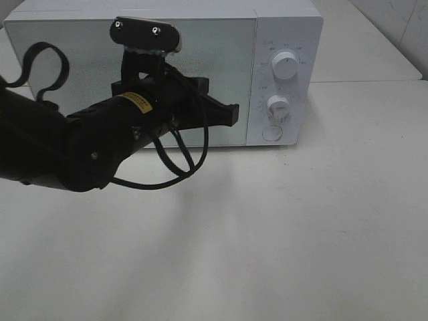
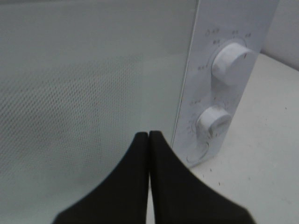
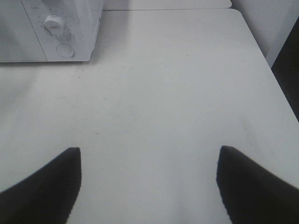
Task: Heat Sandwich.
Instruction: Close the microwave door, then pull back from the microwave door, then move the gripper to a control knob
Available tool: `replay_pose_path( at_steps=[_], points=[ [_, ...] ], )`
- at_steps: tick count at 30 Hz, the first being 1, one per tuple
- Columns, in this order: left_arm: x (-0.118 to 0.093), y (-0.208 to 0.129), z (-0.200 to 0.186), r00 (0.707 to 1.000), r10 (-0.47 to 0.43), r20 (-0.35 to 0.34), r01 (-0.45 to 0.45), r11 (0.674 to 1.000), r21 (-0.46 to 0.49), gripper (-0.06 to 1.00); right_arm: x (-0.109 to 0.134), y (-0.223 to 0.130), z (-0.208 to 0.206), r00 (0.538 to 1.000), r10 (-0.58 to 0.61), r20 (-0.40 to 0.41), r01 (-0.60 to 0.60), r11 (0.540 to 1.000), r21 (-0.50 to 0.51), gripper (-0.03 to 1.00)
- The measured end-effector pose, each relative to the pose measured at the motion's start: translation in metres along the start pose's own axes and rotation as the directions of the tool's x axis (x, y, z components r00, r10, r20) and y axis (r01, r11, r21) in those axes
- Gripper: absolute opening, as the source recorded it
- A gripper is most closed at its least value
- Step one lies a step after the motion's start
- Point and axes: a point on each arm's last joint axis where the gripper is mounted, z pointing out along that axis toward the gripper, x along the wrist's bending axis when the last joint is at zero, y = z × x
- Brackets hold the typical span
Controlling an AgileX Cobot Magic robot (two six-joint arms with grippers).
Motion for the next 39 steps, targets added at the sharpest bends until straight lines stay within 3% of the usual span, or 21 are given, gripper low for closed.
replay_pose_path(
  at_steps=[2,4,5,6,8,10,14,18,22,27,28,31,32,36,39],
  points=[
    [0.001,-0.001,-0.004,1.0,-0.009,0.001,0.009,1.0,0.026,0.02,0.0,0.0,0.0,1.0,0.0,0.0,0.0,1.0,0.0,0.77],
    [0.002,-0.002,-0.013,1.0,-0.024,0.008,0.024,0.996,0.081,0.11,0.0,0.0,0.0,1.0,0.0,0.0,0.0,1.0,0.0,0.77],
    [0.002,-0.003,-0.021,0.999,-0.036,0.02,0.033,0.99,0.135,0.29,0.0,0.0,0.0,1.0,0.0,0.0,0.0,1.0,0.0,0.77],
    [0.002,-0.003,-0.021,0.999,-0.036,0.02,0.033,0.99,0.135,0.29,0.0,0.0,0.0,1.0,0.0,0.0,0.0,1.0,0.0,0.77],
    [0.003,-0.004,-0.031,0.998,-0.046,0.033,0.039,0.983,0.181,0.54,0.0,0.0,0.0,1.0,0.0,0.0,0.0,1.0,0.0,0.77],
    [0.004,-0.005,-0.044,0.997,-0.054,0.053,0.04,0.97,0.239,0.87,0.0,0.0,0.0,1.0,0.0,0.0,0.0,1.0,0.0,0.77],
    [0.004,-0.002,-0.061,0.995,-0.039,0.093,0.011,0.956,0.293,0.97,0.0,0.0,0.0,1.0,0.0,0.0,0.0,1.0,0.0,0.77],
    [0.004,0.0,-0.078,0.99,-0.028,0.142,-0.026,0.931,0.365,0.99,0.0,0.0,0.0,1.0,0.0,0.0,0.0,1.0,0.0,0.77],
    [0.011,0.006,-0.087,0.988,-0.052,0.145,-0.014,0.908,0.419,0.99,0.0,0.0,0.0,1.0,0.0,0.0,0.0,1.0,0.0,0.77],
    [0.044,0.015,-0.102,0.99,-0.11,0.084,0.051,0.854,0.517,0.99,0.0,0.0,0.0,1.0,0.0,0.0,0.0,1.0,0.0,0.77],
    [0.059,0.018,-0.109,0.991,-0.122,0.053,0.074,0.833,0.548,0.99,0.0,0.0,0.0,1.0,0.0,0.0,0.0,1.0,0.0,0.77],
    [0.074,0.022,-0.118,0.991,-0.132,0.017,0.098,0.813,0.574,0.99,0.0,0.0,0.0,1.0,0.0,0.0,0.0,1.0,0.0,0.77],
    [0.091,0.026,-0.127,0.99,-0.142,-0.029,0.131,0.797,0.59,0.99,0.0,0.0,0.0,1.0,0.0,0.0,0.0,1.0,0.0,0.77],
    [0.12,0.031,-0.151,0.983,-0.146,-0.113,0.184,0.759,0.624,0.99,0.0,0.0,0.0,1.0,0.0,0.0,0.0,1.0,0.0,0.77],
    [0.131,0.034,-0.163,0.978,-0.141,-0.153,0.207,0.749,0.629,0.99,0.0,0.0,0.0,1.0,0.0,0.0,0.0,1.0,0.0,0.77]
  ],
)
